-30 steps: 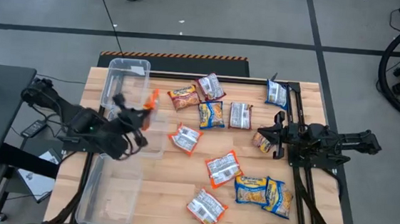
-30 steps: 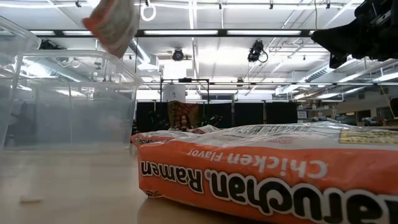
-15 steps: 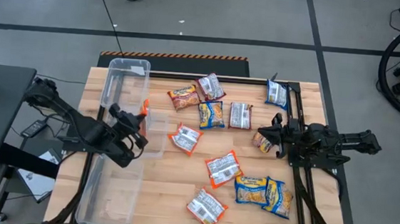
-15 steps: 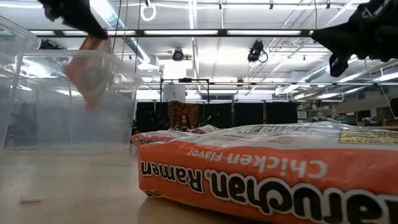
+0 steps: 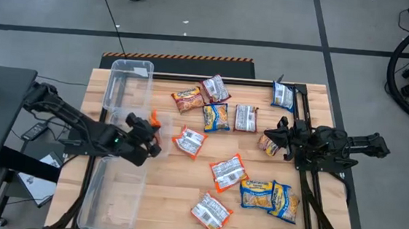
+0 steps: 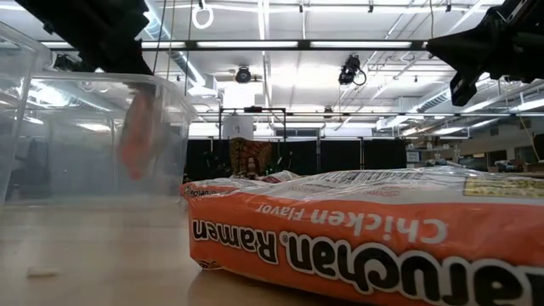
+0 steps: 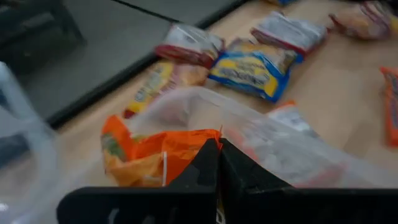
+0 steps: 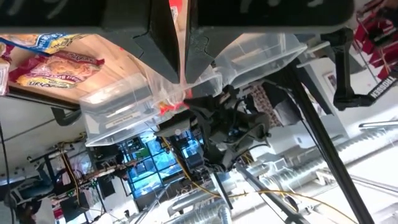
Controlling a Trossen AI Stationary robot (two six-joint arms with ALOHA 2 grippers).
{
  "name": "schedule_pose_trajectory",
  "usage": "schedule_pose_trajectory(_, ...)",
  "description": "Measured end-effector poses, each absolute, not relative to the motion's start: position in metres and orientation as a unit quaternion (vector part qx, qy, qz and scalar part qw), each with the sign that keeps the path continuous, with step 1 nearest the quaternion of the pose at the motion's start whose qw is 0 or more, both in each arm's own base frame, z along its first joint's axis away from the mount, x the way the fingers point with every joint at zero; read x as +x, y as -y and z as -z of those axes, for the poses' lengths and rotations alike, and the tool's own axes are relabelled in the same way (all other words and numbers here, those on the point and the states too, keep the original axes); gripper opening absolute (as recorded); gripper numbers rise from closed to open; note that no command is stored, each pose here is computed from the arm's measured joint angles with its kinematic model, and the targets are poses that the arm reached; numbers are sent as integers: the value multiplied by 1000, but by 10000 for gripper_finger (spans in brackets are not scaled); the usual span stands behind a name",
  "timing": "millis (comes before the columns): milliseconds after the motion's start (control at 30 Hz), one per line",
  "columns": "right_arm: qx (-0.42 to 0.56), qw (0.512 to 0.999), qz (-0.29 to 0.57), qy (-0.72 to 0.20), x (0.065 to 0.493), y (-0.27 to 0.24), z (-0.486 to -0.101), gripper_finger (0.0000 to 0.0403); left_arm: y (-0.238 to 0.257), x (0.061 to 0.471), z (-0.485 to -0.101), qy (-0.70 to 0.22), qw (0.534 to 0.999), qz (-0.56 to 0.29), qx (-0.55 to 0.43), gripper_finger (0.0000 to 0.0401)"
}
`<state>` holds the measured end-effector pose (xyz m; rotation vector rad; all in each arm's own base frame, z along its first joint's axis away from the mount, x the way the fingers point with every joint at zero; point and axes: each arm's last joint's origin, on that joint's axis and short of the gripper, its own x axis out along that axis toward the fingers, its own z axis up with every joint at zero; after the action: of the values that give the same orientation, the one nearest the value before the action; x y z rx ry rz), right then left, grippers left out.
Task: Sort Maruchan noodles
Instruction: Put the orange noodle pack into the middle transparent bin
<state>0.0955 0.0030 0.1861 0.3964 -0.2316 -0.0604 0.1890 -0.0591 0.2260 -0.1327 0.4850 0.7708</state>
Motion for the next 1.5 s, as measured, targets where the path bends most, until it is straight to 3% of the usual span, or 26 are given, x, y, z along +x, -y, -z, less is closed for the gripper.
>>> schedule_pose_trajectory(467, 238, 964, 24, 119, 95, -3, -187, 30, 36, 199, -217, -286, 861, -350, -233, 11)
schedule_pose_trajectory(600, 236, 964, 25, 119, 95, -3, -187, 30, 29, 201, -218, -278, 865, -363, -205, 21)
schedule_pose_trajectory(900, 236, 965, 26, 114, 96, -3, -186, 30, 33, 209, -228, -249, 902, -327, -131, 5)
schedule_pose_trajectory(1067, 247, 962, 26, 115, 96, -3, -186, 30, 37, 203, -222, -278, 889, -322, -170, 7)
schedule_pose_trajectory(1233, 251, 961, 27, 116, 96, -3, -186, 30, 41, 204, -221, -296, 883, -294, -213, 37)
schedule_pose_trajectory(1500, 266, 954, 62, 125, 95, -1, -186, 30, 37, 206, -221, -312, 868, -268, -277, 128)
